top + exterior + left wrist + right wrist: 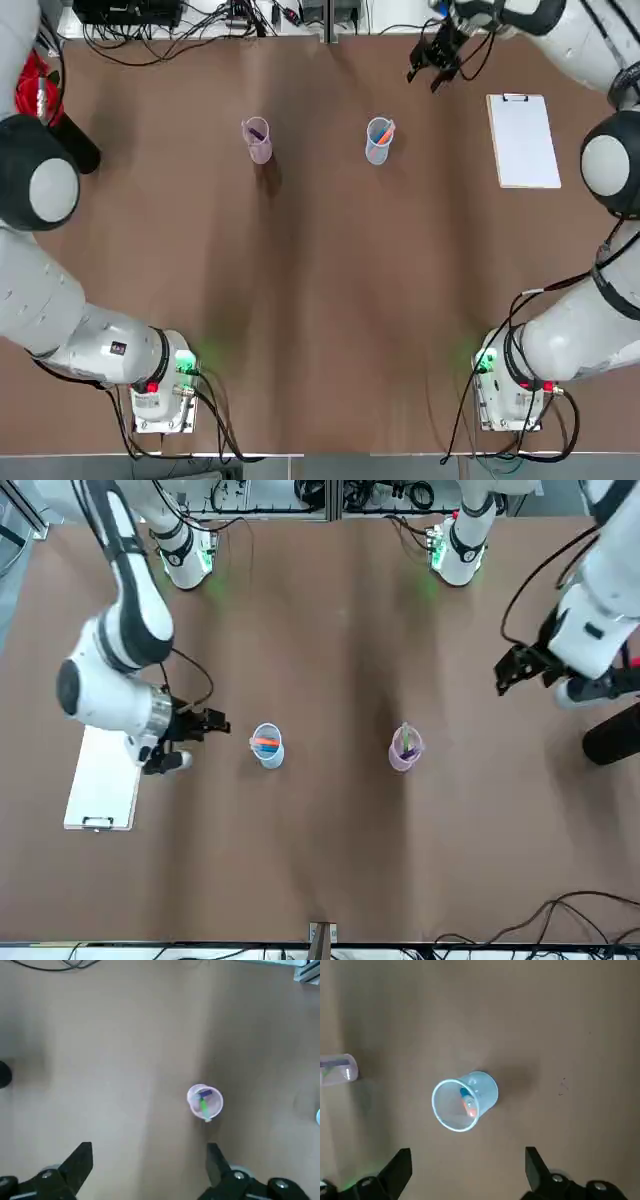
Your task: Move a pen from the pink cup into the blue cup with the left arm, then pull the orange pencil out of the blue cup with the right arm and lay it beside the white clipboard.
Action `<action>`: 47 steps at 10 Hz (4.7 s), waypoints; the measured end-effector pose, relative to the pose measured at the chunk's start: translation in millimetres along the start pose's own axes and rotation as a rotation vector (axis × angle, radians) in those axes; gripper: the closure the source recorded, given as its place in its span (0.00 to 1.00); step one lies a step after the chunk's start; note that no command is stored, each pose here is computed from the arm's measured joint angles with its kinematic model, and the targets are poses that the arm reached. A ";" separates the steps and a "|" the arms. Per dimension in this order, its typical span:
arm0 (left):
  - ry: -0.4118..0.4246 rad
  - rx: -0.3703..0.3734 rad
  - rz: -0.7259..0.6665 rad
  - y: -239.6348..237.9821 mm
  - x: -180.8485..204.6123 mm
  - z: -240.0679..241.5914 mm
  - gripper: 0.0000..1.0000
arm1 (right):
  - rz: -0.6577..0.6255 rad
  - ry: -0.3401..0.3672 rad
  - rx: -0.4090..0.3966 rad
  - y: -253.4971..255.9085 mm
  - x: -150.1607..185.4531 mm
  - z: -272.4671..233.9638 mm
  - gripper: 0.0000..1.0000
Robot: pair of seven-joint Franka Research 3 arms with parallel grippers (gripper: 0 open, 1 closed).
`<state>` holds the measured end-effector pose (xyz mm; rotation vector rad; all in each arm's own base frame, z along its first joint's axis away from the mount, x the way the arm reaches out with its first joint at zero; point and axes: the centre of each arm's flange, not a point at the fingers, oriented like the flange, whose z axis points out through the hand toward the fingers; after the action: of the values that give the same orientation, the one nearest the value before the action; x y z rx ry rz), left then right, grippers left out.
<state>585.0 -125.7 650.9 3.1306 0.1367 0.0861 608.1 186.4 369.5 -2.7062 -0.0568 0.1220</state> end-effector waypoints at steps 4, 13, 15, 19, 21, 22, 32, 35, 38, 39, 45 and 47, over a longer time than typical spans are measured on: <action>-0.032 0.016 0.089 -74.4 -28.8 -3.6 0.00 | 0.055 0.118 0.035 -3.8 -21.0 77.6 0.04; -0.056 0.003 0.137 -97.4 -12.2 34.9 0.00 | 0.079 0.111 0.021 8.7 -18.6 117.3 0.33; -0.050 0.001 0.135 -96.9 -11.4 34.5 0.00 | 0.072 0.104 0.023 3.9 -20.6 119.8 0.35; -0.050 0.001 0.140 -94.0 -11.8 34.6 0.00 | 0.072 0.066 0.022 4.3 -27.7 128.5 0.41; -0.050 0.001 0.146 -89.7 -12.4 34.6 0.00 | 0.073 0.061 0.021 4.7 -28.5 129.4 0.46; -0.050 0.000 0.143 -85.5 -13.1 34.6 0.00 | 0.073 0.061 0.021 4.7 -28.5 129.4 0.47; -0.052 0.000 0.141 -82.6 -13.1 35.7 0.00 | 0.067 0.077 0.027 0.6 -23.9 122.9 0.64; -0.054 0.000 0.141 -82.6 -12.7 36.6 0.00 | 0.066 0.080 0.029 -0.2 -22.9 121.7 0.66; -0.055 0.000 0.141 -82.6 -12.4 37.2 0.00 | 0.064 0.086 0.031 -1.9 -21.1 119.1 0.71; -0.055 0.000 0.141 -82.6 -12.3 37.5 0.00 | 0.064 0.086 0.031 -2.0 -21.0 118.9 0.72; -0.060 0.001 0.141 -82.4 -11.2 40.1 0.00 | 0.064 0.088 0.033 -3.0 -20.7 118.1 0.82; -0.060 0.001 0.141 -82.4 -11.2 40.1 0.00 | 0.059 0.061 0.042 -7.3 -21.3 115.6 0.84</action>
<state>568.9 -44.8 609.5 3.1355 -0.0851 -0.0071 575.8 239.9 269.7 -2.6687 0.0438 0.0574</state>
